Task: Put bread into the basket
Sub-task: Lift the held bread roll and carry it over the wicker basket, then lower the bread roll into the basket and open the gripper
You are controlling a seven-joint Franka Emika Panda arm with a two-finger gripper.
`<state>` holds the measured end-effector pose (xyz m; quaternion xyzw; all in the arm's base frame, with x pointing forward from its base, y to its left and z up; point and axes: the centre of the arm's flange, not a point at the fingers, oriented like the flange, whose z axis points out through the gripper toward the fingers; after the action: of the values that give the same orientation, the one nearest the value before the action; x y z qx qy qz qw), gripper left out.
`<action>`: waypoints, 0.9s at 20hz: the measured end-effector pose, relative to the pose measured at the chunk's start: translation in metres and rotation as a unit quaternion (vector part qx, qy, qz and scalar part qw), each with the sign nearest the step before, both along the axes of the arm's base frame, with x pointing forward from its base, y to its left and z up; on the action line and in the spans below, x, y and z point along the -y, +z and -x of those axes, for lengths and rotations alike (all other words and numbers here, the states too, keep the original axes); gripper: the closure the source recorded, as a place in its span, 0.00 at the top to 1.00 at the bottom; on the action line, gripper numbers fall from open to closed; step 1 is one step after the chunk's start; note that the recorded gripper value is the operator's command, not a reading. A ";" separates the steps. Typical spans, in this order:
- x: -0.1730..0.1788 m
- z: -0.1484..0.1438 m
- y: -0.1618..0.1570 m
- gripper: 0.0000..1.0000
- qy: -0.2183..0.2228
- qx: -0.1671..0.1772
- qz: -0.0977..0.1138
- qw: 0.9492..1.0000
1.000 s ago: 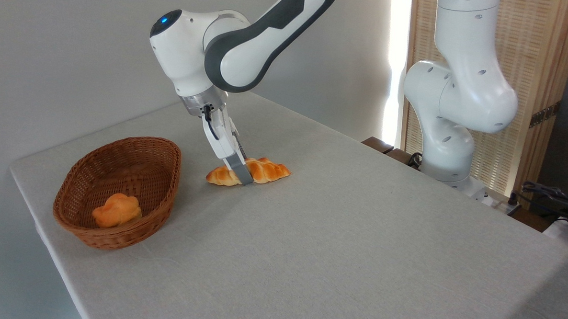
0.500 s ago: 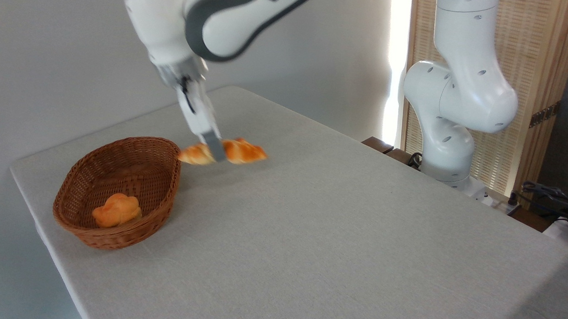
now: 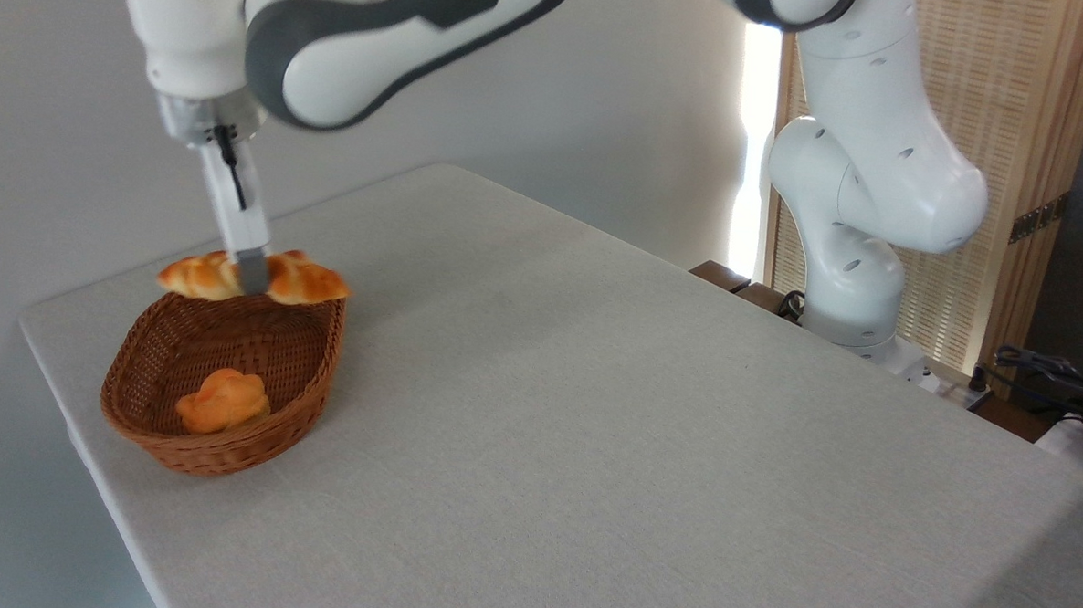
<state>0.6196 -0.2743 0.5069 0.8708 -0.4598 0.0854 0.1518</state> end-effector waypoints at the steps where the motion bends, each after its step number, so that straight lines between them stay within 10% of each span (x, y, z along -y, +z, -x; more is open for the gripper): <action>1: 0.013 -0.004 -0.013 1.00 0.014 -0.003 0.011 1.000; 18: 0.039 -0.002 -0.041 1.00 -0.011 -0.003 -0.012 1.000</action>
<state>0.6212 -0.3134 0.4663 0.8679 -0.4696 0.0757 0.1434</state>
